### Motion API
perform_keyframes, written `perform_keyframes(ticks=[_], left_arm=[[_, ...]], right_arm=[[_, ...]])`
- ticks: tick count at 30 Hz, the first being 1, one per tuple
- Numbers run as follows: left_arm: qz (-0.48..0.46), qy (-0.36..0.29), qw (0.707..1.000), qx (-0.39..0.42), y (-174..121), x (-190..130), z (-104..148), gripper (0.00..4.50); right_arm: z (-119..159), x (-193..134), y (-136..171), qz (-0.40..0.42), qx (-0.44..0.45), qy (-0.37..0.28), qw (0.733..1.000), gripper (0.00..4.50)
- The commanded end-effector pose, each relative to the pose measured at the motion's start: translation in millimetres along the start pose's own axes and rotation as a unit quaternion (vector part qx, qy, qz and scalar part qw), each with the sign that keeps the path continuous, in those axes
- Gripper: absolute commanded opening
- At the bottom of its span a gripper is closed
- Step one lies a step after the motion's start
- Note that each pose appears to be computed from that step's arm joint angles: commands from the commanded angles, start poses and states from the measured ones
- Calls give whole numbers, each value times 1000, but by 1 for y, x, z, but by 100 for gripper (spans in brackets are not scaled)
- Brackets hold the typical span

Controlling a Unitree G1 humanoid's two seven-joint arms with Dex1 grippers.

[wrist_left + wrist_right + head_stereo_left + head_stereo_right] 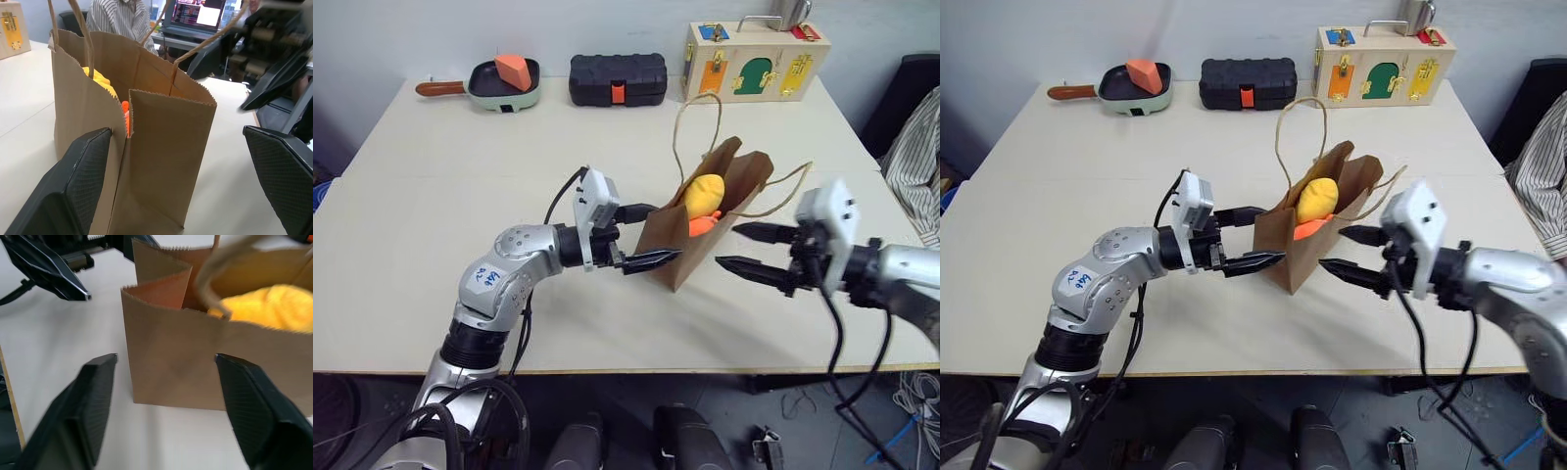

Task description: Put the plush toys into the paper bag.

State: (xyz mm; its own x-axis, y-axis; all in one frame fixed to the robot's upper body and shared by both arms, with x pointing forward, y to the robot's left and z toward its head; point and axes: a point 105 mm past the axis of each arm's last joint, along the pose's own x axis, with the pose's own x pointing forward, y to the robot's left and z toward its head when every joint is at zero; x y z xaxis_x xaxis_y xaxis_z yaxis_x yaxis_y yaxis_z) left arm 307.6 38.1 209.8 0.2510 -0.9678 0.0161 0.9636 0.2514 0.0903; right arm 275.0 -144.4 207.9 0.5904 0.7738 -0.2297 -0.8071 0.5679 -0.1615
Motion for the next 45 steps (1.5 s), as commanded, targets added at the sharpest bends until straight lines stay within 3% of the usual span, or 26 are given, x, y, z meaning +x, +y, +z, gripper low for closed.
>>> perform_keyframes(ticks=[1, 6, 12, 21, 24, 29, 34, 37, 43, 45], left_arm=[[-10, -15, 1000, 25, -3, 3, 13, 450], [-13, -12, 999, 30, -4, 11, 10, 450], [28, 6, 998, 53, 6, 26, -3, 450], [88, -12, 994, 62, 18, 40, -1, 450], [86, -14, 994, 64, 17, 41, -1, 393], [80, -10, 994, 68, 17, 41, -3, 240], [78, -10, 994, 73, 18, 40, -3, 97], [75, -8, 994, 76, 20, 38, -3, 9], [74, -7, 994, 74, 29, 26, -5, 2], [71, -10, 995, 68, 32, 20, -3, 0]], right_arm=[[9, 15, 3, -15, -25, -19, 999, 181], [13, 30, -2, -36, -21, -39, 998, 2], [10, 33, -3, -39, -22, -35, 998, 2], [2, 33, -1, -35, -25, -28, 999, 2], [0, 30, -3, -42, -30, -24, 998, 0], [5, -4, -10, -55, -54, -9, 997, 0], [32, -51, 0, -16, -59, -37, 997, 0], [49, -73, -8, -35, -56, -64, 996, 0], [63, -87, -11, -53, -64, -89, 993, 0], [66, -92, -8, -45, -62, -89, 993, 38]])
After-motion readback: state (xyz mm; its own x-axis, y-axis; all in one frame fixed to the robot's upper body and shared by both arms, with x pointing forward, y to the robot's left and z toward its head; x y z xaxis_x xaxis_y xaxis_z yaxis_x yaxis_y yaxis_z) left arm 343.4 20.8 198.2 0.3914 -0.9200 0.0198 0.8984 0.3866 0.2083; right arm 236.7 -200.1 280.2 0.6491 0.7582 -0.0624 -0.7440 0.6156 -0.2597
